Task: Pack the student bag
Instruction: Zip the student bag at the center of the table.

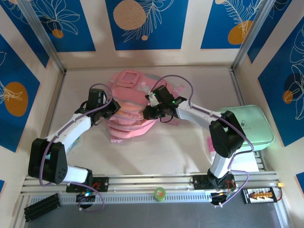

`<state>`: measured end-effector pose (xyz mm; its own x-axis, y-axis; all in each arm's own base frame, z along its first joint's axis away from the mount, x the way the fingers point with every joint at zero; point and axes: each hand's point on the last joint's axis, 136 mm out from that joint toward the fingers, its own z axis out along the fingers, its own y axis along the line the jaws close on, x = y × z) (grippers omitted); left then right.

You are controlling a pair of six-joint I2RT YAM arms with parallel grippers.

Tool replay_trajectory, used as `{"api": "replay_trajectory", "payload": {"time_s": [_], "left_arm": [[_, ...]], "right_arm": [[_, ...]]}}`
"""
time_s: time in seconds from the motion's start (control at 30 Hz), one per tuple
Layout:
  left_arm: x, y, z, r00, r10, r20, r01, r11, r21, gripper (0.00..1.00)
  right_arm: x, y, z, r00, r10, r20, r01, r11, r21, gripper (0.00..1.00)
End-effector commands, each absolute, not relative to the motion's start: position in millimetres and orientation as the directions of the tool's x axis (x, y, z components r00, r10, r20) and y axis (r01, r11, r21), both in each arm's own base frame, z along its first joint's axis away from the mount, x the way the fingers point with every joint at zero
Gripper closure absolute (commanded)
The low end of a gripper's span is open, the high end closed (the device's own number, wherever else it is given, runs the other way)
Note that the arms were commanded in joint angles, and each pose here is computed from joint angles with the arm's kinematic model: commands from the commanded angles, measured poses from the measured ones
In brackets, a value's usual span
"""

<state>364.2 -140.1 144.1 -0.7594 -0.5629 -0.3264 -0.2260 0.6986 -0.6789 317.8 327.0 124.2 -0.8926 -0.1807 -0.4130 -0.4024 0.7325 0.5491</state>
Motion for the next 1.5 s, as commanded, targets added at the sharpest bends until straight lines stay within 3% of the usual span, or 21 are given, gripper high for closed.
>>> {"api": "replay_trajectory", "payload": {"time_s": [0.0, 0.23, 0.57, 0.7, 0.73, 0.83, 0.9, 0.97, 1.03, 1.2, 1.37, 1.47], "left_arm": [[371, -128, 158, -0.740, -0.532, -0.412, -0.185, 0.750, -0.635, 1.00], [363, -133, 152, -0.784, -0.471, -0.405, -0.149, 0.775, -0.614, 1.00], [360, -142, 147, -0.825, -0.422, -0.376, -0.116, 0.777, -0.619, 1.00], [363, -162, 158, -0.847, -0.395, -0.356, -0.052, 0.727, -0.684, 1.00], [363, -174, 167, -0.859, -0.376, -0.349, -0.013, 0.697, -0.717, 0.94], [364, -199, 196, -0.866, -0.331, -0.375, 0.075, 0.655, -0.752, 0.63], [366, -201, 206, -0.858, -0.335, -0.391, 0.087, 0.655, -0.751, 0.52], [368, -195, 212, -0.838, -0.358, -0.411, 0.072, 0.674, -0.735, 0.43], [370, -188, 218, -0.820, -0.368, -0.439, 0.070, 0.697, -0.714, 0.40], [375, -156, 239, -0.746, -0.366, -0.557, 0.053, 0.800, -0.597, 0.26], [377, -103, 263, -0.595, -0.360, -0.718, -0.024, 0.901, -0.432, 0.00], [372, -60, 261, -0.482, -0.353, -0.802, -0.147, 0.935, -0.323, 0.00]], "right_arm": [[326, 296, 124, -0.902, -0.168, -0.397, -0.365, 0.788, 0.496, 1.00], [358, 275, 129, -0.894, -0.177, -0.411, -0.362, 0.828, 0.429, 1.00], [389, 258, 135, -0.932, -0.032, -0.362, -0.208, 0.863, 0.460, 1.00], [394, 251, 144, -0.933, -0.012, -0.361, -0.194, 0.858, 0.475, 1.00], [391, 255, 151, -0.927, -0.038, -0.373, -0.233, 0.838, 0.493, 1.00], [384, 266, 180, -0.887, -0.112, -0.449, -0.358, 0.780, 0.513, 1.00], [380, 267, 200, -0.867, -0.126, -0.482, -0.397, 0.760, 0.514, 0.82], [380, 261, 217, -0.844, -0.108, -0.526, -0.407, 0.767, 0.496, 0.52], [380, 250, 236, -0.810, -0.073, -0.581, -0.409, 0.781, 0.472, 0.39], [391, 196, 271, -0.713, 0.040, -0.700, -0.296, 0.888, 0.352, 0.24], [393, 134, 295, -0.568, 0.105, -0.816, -0.141, 0.965, 0.222, 0.11], [387, 98, 298, -0.487, 0.143, -0.862, -0.026, 0.984, 0.178, 0.01]]}}
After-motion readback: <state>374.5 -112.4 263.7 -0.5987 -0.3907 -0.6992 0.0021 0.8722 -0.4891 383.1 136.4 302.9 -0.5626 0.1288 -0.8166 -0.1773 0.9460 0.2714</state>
